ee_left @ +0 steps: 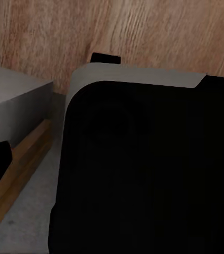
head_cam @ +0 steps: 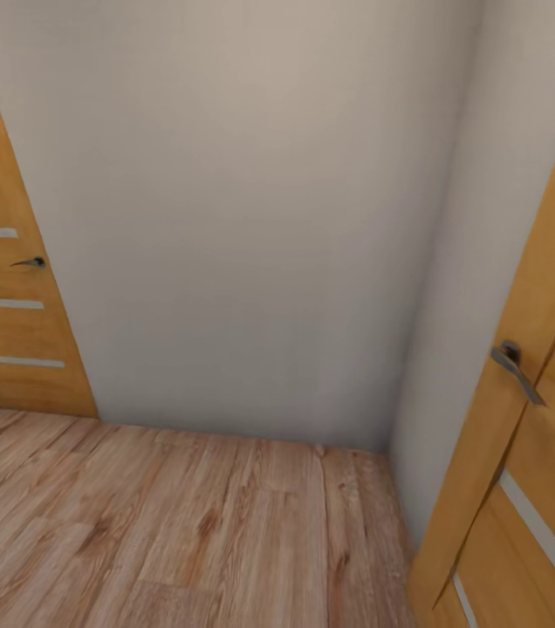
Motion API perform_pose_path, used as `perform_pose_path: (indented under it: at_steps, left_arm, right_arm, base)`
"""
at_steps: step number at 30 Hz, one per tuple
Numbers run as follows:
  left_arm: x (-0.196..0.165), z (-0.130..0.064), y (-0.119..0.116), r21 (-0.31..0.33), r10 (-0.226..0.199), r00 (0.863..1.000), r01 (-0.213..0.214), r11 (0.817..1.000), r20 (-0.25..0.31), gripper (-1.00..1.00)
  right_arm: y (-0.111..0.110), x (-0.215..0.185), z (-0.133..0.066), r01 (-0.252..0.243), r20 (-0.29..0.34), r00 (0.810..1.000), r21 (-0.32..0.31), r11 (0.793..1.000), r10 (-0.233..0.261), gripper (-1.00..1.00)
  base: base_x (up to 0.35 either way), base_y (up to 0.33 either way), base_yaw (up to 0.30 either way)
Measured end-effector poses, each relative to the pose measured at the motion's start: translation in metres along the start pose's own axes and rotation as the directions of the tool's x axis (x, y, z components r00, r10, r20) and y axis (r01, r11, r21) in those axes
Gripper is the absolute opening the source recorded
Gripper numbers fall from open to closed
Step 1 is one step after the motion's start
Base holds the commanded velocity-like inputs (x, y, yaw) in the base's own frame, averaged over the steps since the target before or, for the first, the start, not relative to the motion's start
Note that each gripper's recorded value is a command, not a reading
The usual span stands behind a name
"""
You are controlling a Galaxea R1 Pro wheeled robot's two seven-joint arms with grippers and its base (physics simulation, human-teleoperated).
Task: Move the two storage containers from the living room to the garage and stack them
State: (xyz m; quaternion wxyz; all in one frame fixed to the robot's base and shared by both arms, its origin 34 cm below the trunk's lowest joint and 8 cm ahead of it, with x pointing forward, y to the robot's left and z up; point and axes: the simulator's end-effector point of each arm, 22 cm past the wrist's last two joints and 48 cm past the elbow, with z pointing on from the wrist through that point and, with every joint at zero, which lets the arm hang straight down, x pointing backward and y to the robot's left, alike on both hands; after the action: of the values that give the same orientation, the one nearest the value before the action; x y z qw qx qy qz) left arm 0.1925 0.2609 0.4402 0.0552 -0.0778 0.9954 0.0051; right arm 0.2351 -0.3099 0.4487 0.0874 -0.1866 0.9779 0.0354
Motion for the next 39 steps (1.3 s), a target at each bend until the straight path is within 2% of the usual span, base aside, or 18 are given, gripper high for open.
perform_pose_path:
  at_steps: [22,39]
  left_arm:
    - [-0.0004,0.0,-0.0008,0.001,0.0,1.0,0.0,1.0,0.001,1.0]
    - [-0.0007,0.0001,0.0002,0.0,-0.001,1.0,0.001,1.0,0.001,1.0]
  right_arm:
    - [0.0005,-0.0002,0.0001,0.0,-0.001,1.0,-0.001,1.0,0.0,1.0]
    - [0.0003,-0.0003,0.0002,0.0,0.0,1.0,0.0,1.0,0.0,1.0]
  base:
    - [0.292,0.0,0.0]
    - [0.235,0.0,0.007]
